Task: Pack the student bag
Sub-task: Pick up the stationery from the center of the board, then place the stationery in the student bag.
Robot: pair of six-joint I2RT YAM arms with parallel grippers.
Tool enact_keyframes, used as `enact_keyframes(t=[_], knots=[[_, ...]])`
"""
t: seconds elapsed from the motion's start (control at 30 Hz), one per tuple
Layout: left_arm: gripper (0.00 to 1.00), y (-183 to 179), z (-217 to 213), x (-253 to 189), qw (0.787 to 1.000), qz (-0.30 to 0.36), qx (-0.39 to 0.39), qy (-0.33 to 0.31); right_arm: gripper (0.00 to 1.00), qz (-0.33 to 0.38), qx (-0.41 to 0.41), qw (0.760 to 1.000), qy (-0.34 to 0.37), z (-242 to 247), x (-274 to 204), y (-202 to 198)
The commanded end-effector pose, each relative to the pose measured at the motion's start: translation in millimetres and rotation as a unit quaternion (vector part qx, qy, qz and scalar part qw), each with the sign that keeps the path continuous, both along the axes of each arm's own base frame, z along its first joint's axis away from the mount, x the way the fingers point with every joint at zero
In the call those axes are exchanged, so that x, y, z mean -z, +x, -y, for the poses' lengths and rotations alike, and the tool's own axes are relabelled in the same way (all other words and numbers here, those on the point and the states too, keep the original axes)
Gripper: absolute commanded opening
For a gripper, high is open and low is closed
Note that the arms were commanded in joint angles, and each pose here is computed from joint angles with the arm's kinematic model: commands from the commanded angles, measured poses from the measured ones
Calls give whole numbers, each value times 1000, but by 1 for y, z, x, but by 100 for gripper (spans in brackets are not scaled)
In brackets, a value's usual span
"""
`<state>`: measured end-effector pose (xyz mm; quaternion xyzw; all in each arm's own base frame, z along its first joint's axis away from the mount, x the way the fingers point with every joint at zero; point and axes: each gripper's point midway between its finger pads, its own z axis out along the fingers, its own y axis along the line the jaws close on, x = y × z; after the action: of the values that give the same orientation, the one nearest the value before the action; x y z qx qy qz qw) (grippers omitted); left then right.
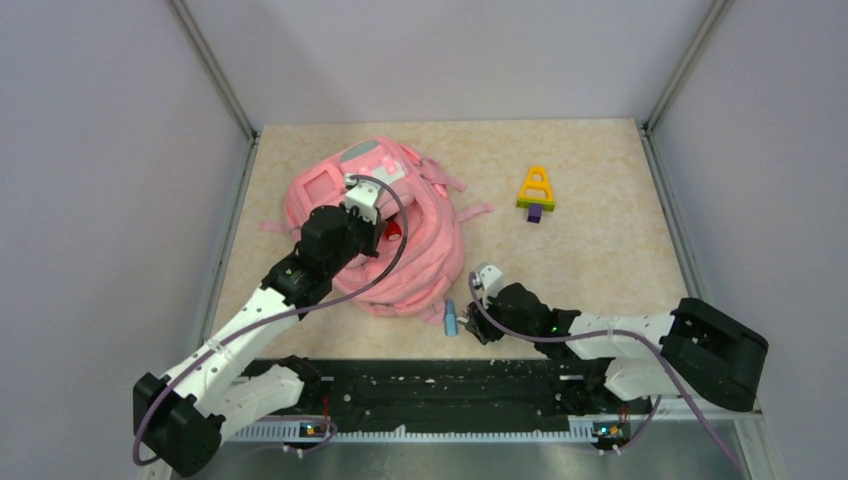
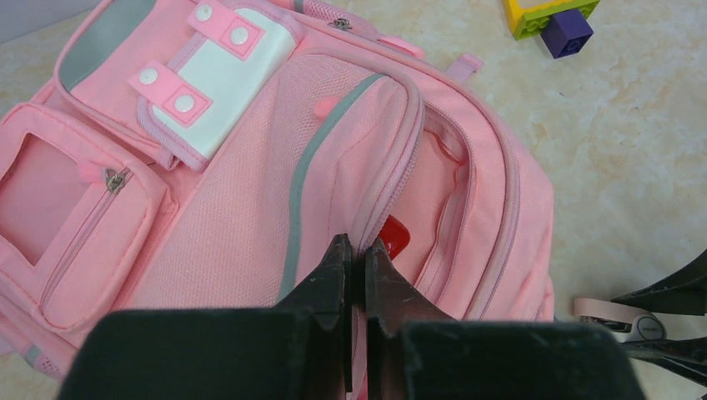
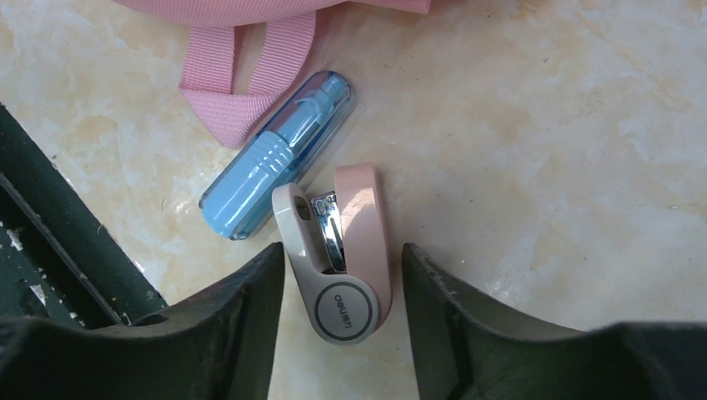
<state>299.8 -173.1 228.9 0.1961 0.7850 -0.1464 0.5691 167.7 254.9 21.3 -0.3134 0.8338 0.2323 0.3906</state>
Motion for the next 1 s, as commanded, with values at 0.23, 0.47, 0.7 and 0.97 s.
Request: enact_keyframes(t=[0.23, 0.47, 0.7, 0.97], knots=[[0, 11, 2, -54, 996, 71, -11, -50, 32, 55, 83, 995, 11, 18, -60, 22], [0, 9, 7, -55, 996, 66, 0, -60, 32, 132, 71, 987, 65, -5, -172, 43], [0, 8, 8, -56, 996, 64, 4, -65, 31, 176, 50, 979, 88, -67, -231, 80], [0, 6, 9, -58, 996, 66, 7, -67, 30, 161, 46, 985, 26, -128, -206, 127]])
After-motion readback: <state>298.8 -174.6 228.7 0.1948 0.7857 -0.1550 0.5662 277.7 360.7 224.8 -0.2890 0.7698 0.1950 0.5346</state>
